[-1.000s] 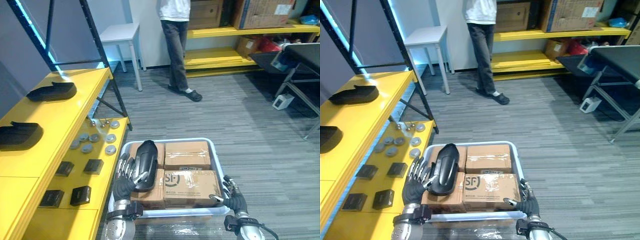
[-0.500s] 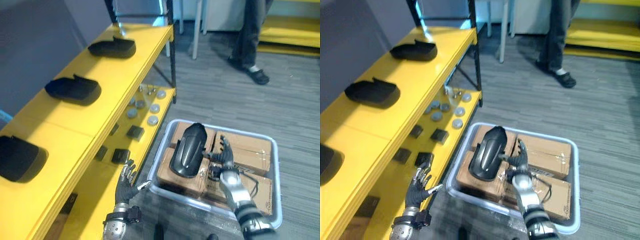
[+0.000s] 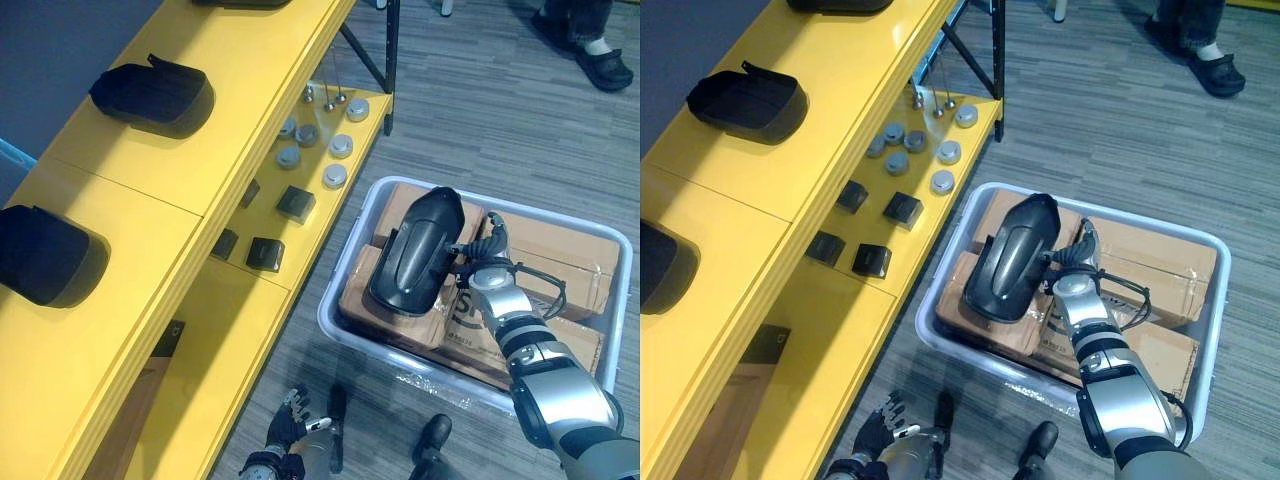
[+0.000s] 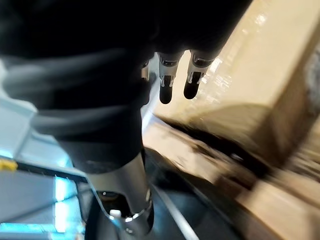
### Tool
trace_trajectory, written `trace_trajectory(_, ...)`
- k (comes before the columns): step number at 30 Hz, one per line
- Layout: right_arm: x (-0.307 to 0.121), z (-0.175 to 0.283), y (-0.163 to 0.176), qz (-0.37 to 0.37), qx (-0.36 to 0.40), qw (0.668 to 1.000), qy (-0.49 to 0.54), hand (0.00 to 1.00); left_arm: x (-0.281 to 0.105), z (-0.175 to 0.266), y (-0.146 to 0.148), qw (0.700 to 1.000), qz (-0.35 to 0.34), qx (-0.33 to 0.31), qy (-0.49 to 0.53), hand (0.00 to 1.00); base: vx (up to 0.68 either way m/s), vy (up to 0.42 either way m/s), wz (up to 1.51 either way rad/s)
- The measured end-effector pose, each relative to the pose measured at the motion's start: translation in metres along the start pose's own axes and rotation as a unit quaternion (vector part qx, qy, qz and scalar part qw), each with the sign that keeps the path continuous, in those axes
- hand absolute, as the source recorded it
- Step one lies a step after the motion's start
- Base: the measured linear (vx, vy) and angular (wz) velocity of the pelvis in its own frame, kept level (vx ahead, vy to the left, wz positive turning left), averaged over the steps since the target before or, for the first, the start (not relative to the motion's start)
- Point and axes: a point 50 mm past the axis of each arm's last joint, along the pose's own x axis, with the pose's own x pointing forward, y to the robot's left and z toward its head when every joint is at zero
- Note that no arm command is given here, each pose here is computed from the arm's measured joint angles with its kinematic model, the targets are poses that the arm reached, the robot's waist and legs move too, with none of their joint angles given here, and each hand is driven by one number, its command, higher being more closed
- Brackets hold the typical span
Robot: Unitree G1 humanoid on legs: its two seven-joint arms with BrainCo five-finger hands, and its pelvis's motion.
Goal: Walk over and take plastic housings, then place them on the shelf
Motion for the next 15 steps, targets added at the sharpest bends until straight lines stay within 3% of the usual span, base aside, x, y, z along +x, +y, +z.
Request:
trace_trajectory(6,-0.001,-0.009,0.007,0.054,-0.076,0.995,0.030,0.00,0.002,-0.002,0.013,1.000,0.019,-0.011,0.005,0.00,0.00,-0.003,0.01)
trace_trajectory(7,-0.002,-0.008,0.007,0.061,-0.089,0.994,0.029,1.00,0.002,-0.003,0.015,1.000,0.023,-0.014,0.006,0.00,0.00,0.000,0.00)
trace_trajectory(15,-0.004,-0.017,0.007,0.082,-0.170,0.979,0.082,1.00,0.003,-0.001,0.019,0.999,0.034,-0.022,0.004,0.00,0.01,-0.007,0.00)
